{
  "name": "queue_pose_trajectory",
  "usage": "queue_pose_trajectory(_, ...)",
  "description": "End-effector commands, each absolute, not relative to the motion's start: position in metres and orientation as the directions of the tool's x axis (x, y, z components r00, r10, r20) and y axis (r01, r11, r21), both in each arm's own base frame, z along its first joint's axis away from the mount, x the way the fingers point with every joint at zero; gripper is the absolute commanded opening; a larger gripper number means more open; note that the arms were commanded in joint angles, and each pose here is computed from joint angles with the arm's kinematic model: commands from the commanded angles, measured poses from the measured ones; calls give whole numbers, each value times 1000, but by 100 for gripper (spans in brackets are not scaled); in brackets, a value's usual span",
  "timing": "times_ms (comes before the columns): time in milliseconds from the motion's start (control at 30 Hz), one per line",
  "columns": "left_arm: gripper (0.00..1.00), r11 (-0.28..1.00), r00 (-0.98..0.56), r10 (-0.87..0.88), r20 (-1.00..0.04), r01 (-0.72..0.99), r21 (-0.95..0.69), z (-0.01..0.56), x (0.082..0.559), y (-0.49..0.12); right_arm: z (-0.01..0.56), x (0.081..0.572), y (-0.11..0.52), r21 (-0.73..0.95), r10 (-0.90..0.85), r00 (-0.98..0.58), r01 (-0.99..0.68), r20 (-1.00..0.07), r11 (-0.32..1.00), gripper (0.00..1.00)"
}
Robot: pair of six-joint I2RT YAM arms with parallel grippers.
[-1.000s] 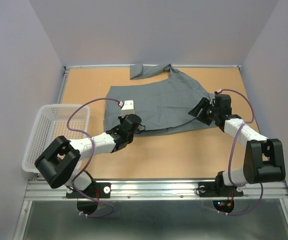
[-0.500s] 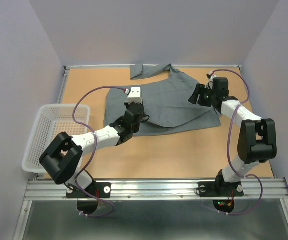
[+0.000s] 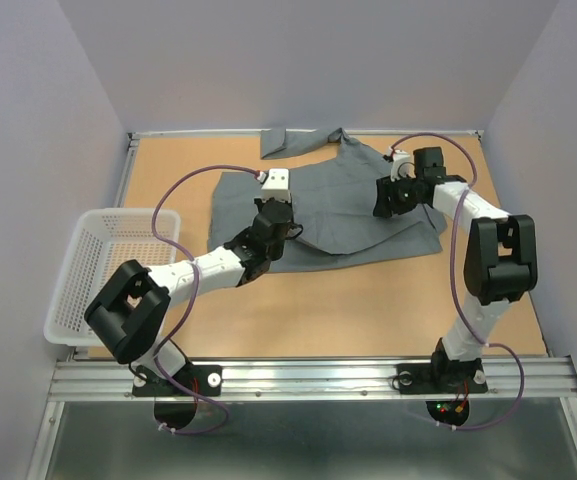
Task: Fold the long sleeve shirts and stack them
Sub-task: Fold the shirt
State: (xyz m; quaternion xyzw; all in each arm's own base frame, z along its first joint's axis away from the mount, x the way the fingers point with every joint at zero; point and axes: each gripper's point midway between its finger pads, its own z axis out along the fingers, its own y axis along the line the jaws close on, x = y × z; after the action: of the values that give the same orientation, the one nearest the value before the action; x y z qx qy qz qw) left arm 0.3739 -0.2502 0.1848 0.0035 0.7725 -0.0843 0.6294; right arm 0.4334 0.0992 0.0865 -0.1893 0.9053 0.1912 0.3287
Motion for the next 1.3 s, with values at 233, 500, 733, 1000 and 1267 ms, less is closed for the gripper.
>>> queue_pose_trajectory(233, 8, 981, -122, -151, -981, 101, -164, 223, 388, -256, 86, 444, 110, 151, -345, -676, -561, -651, 814, 54)
queue_pose_trajectory(500, 8, 978, -124, -166, -978, 107, -179, 223, 390, -260, 75, 451, 112, 113, -377, -680, -560, -629, 821, 48)
queue_pose_trajectory(733, 8, 979, -122, -159, -980, 106, -173, 223, 394, -263, 72, 452, 113, 118, -382, -685, -563, -620, 818, 26)
queue_pose_trajectory(1000, 8, 983, -81, -137, -987, 113, -146, 233, 401, -265, 77, 473, 106, 63, -395, -675, -547, -623, 835, 13)
queue_pose_trajectory(1267, 8, 984, -22, -117, -993, 136, -119, 243, 408, -269, 62, 485, 101, 56, -383, -703, -514, -599, 856, 30)
